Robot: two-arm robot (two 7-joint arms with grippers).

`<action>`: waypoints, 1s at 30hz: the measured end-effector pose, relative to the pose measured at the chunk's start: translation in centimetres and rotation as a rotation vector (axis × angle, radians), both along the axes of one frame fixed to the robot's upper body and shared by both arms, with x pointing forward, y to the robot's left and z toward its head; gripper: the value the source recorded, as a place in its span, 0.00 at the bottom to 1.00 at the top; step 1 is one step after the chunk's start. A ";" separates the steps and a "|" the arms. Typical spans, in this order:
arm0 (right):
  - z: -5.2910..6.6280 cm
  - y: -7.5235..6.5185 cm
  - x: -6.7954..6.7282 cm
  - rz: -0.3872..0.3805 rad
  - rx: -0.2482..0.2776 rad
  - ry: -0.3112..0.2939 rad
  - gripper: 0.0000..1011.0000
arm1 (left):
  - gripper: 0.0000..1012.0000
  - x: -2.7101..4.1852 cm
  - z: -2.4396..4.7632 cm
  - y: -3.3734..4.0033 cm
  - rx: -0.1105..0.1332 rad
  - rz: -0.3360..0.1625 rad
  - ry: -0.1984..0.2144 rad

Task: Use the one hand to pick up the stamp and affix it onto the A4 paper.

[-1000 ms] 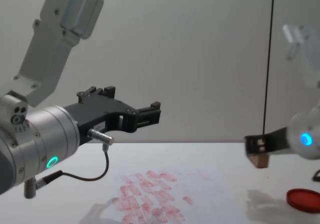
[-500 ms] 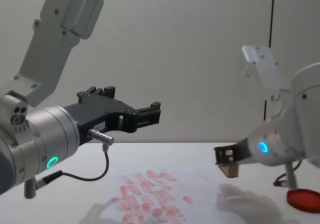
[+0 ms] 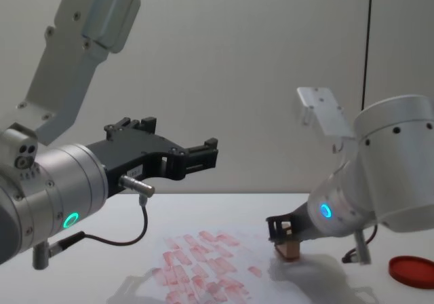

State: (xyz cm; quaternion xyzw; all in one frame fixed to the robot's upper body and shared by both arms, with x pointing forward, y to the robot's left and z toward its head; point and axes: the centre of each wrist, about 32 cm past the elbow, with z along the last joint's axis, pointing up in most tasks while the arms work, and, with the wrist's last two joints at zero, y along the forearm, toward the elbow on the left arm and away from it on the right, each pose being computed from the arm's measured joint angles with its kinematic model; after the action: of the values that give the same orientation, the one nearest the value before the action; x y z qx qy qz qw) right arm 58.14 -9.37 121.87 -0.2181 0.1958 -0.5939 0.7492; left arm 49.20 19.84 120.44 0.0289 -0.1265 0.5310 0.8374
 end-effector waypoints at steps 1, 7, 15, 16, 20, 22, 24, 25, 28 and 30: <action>-0.1 0.1 0.1 0.002 -0.001 0.004 0.22 | 0.98 0.00 0.00 0.00 0.000 0.000 0.000; -0.4 0.4 0.6 0.012 -0.002 0.023 0.22 | 0.98 0.00 0.00 0.00 0.000 0.000 0.000; -0.8 0.7 1.1 0.018 -0.002 0.048 0.22 | 0.98 0.00 0.00 0.00 0.000 0.000 0.000; -0.8 0.8 1.2 0.019 -0.001 0.049 0.22 | 0.98 0.00 0.00 0.00 0.000 0.000 0.000; -1.0 0.8 1.3 0.021 0.001 0.058 0.22 | 0.98 0.00 0.00 0.00 0.000 0.000 0.000; -1.0 0.9 1.3 0.021 0.002 0.062 0.22 | 0.98 0.00 0.00 0.00 0.000 0.000 0.000; -1.1 0.9 1.4 0.022 0.003 0.066 0.22 | 0.98 0.00 0.00 0.00 0.000 0.000 0.000; -1.1 0.9 1.4 0.022 0.003 0.067 0.22 | 0.98 0.00 0.00 0.00 0.000 0.000 0.000; -1.2 1.0 1.4 0.023 0.004 0.072 0.22 | 0.98 0.00 0.00 0.00 0.000 0.000 0.000; -1.3 1.0 1.5 0.023 0.004 0.075 0.22 | 0.98 0.00 0.00 0.00 0.000 0.000 0.000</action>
State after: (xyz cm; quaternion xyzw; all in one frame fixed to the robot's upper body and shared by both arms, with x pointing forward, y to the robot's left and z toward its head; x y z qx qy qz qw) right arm 59.61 -8.36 120.59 -0.2412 0.2223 -0.5762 0.7486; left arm 49.20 19.84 120.44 0.0289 -0.1265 0.5310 0.8374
